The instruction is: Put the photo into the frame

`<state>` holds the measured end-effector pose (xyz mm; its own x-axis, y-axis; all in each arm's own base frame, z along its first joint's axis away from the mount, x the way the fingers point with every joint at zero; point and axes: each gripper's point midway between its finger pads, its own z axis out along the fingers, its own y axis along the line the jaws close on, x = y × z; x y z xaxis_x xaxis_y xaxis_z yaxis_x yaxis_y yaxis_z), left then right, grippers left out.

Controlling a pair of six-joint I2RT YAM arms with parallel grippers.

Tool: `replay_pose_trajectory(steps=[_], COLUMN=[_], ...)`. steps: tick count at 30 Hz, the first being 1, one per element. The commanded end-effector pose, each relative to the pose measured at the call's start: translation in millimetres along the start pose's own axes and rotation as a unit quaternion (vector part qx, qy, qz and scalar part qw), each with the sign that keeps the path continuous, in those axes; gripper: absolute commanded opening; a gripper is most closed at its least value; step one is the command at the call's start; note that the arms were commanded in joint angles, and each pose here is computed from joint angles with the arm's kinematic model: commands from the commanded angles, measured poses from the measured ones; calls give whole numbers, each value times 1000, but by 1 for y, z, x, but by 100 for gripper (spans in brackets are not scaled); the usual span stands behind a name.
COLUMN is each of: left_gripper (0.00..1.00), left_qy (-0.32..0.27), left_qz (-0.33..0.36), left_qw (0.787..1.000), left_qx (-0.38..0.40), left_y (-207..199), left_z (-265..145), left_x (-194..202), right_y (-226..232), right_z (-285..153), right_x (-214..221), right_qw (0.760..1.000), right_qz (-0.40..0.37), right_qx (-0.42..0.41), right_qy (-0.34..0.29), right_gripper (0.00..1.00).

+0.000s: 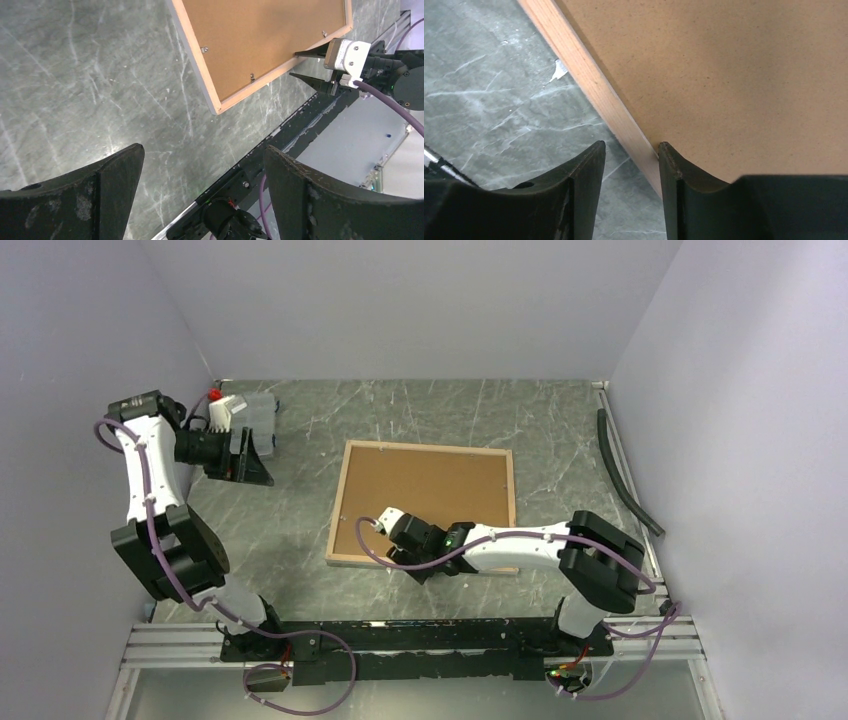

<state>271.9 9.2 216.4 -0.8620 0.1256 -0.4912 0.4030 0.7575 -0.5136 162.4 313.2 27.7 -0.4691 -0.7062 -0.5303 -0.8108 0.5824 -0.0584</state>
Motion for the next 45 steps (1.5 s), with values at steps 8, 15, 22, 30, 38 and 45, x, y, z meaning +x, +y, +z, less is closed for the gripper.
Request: replay_pose_trajectory(steps=[8, 15, 22, 30, 38, 45], left_gripper=[94, 94, 94, 94, 94, 54], left_qy=[-61, -61, -61, -43, -60, -85], left_qz=[117, 251, 453, 641, 777, 809], left_qw=[991, 966, 887, 762, 616, 569], left_qx=[11, 0, -70, -75, -113, -118], left_y=[-22, -24, -41, -74, -86, -102], left_z=[-12, 15, 41, 49, 58, 59], left_x=[5, 37, 43, 46, 24, -10], right_y=[3, 14, 28, 25, 22, 3], right_z=[0, -36, -79, -133, -161, -176], right_x=[-21, -72, -115, -170, -202, -213], right_qw=[999, 996, 990, 978, 961, 954], right_qz=[-1, 19, 49, 86, 124, 138], right_qx=[16, -17, -63, -102, -159, -174], right_qy=[-27, -83, -120, -163, -191, -203], right_gripper=[18, 0, 0, 0, 0, 0])
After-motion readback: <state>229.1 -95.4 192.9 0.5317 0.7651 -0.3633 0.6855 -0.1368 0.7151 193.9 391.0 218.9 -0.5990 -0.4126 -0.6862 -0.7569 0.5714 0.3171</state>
